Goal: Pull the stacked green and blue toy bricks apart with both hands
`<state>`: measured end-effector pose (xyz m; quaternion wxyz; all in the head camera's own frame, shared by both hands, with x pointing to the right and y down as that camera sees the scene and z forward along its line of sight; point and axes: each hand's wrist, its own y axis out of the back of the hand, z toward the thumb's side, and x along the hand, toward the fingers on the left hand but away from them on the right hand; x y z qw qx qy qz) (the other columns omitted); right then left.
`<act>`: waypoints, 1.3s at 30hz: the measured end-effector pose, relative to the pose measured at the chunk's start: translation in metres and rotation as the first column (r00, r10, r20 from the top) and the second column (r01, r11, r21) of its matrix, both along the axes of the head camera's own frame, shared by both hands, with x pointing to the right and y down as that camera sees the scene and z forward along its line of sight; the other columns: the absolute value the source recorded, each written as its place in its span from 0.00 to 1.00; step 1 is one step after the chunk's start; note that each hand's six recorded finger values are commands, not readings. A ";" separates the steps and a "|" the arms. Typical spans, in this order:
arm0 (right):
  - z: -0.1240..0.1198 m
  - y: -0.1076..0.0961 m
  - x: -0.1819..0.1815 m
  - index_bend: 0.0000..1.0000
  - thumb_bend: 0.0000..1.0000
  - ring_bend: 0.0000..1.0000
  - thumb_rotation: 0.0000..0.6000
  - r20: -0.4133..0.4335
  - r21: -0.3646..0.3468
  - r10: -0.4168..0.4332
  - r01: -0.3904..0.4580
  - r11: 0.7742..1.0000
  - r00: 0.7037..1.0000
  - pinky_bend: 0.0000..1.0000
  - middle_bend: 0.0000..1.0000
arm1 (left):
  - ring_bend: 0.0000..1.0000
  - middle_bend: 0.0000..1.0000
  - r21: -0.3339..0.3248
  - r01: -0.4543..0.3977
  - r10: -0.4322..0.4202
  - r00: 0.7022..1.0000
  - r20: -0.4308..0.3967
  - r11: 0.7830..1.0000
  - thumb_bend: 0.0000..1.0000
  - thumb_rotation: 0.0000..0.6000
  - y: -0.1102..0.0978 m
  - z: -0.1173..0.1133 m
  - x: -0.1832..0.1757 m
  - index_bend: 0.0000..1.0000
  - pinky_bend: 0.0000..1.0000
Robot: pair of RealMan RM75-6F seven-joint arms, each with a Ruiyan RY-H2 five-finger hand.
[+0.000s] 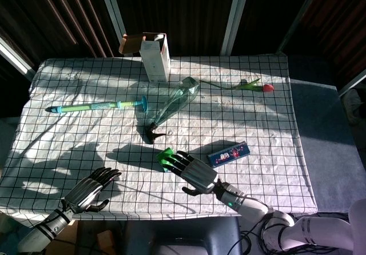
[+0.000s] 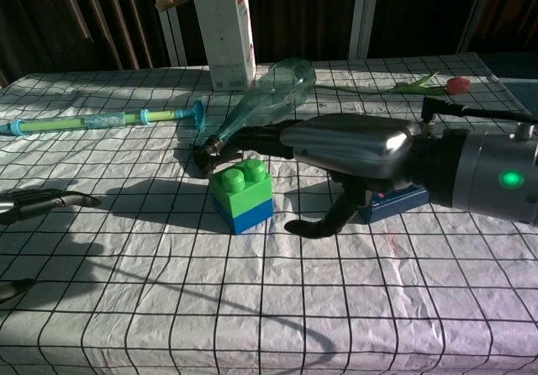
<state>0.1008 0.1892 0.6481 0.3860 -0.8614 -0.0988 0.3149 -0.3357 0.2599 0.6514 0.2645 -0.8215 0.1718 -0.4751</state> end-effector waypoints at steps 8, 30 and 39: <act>0.007 -0.008 -0.002 0.00 0.30 0.00 1.00 -0.033 0.035 -0.002 0.003 0.999 0.999 0.00 0.00 | 0.00 0.04 0.046 0.022 -0.023 0.999 0.026 0.999 0.40 1.00 -0.005 -0.003 -0.011 0.00 0.06; 0.059 -0.044 -0.055 0.07 0.35 0.00 1.00 -0.244 0.092 -0.044 0.068 0.993 0.969 0.00 0.02 | 0.00 0.00 0.123 0.110 -0.127 0.982 0.136 0.986 0.40 1.00 -0.013 -0.005 -0.054 0.00 0.05; 0.060 -0.044 -0.071 0.25 0.40 0.00 1.00 -0.230 0.099 -0.028 0.052 0.994 0.973 0.00 0.15 | 0.00 0.00 0.124 0.109 -0.126 0.983 0.133 0.986 0.40 1.00 -0.013 -0.008 -0.057 0.00 0.05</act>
